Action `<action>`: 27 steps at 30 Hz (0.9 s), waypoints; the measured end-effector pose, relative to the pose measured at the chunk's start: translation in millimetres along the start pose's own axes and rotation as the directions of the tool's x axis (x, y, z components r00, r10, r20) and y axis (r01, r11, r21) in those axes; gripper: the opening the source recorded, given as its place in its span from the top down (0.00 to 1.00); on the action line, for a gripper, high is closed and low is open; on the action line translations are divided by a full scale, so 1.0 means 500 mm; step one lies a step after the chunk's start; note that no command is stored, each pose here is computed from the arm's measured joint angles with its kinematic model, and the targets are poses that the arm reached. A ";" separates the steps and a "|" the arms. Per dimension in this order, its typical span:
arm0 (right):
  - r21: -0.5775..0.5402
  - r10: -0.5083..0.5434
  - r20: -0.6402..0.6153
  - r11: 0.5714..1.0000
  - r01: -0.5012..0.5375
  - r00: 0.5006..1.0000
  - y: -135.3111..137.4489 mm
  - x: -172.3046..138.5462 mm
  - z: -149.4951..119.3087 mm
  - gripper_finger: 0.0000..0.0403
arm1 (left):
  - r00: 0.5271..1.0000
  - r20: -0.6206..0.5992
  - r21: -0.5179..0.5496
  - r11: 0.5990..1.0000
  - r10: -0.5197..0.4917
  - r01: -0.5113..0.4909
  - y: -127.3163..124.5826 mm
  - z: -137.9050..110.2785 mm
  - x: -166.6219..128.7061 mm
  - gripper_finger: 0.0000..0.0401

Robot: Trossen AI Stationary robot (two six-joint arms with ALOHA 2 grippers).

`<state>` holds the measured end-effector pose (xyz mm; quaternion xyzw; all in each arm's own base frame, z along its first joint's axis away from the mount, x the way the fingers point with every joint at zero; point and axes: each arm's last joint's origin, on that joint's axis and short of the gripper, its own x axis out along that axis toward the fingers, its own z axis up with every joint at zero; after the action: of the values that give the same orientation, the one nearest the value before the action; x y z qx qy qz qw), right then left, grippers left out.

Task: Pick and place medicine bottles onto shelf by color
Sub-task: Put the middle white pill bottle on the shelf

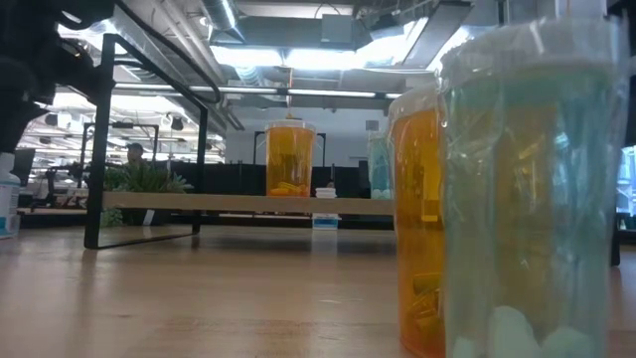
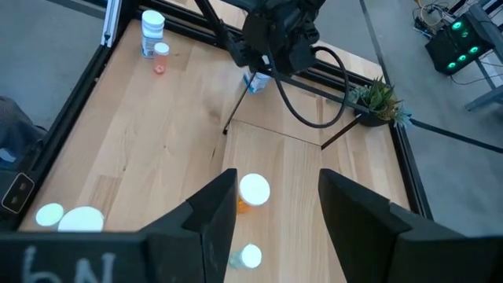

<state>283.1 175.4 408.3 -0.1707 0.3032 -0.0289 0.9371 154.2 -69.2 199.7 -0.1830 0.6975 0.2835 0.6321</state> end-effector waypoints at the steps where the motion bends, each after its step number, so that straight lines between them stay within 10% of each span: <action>1: -0.001 0.000 -0.001 1.000 0.000 1.000 0.000 0.000 0.000 0.55 | 1.000 0.000 0.011 1.000 -0.001 0.001 -0.001 -0.002 0.000 0.34; 27: 0.003 0.000 -0.001 1.000 0.000 1.000 0.000 0.000 0.000 0.55 | 1.000 0.005 0.072 0.997 0.024 -0.024 -0.003 -0.021 0.020 0.34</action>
<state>283.1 175.4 408.1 -0.1691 0.3038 -0.0294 0.9372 145.7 -75.9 190.0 -0.1511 0.7082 0.2663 0.6361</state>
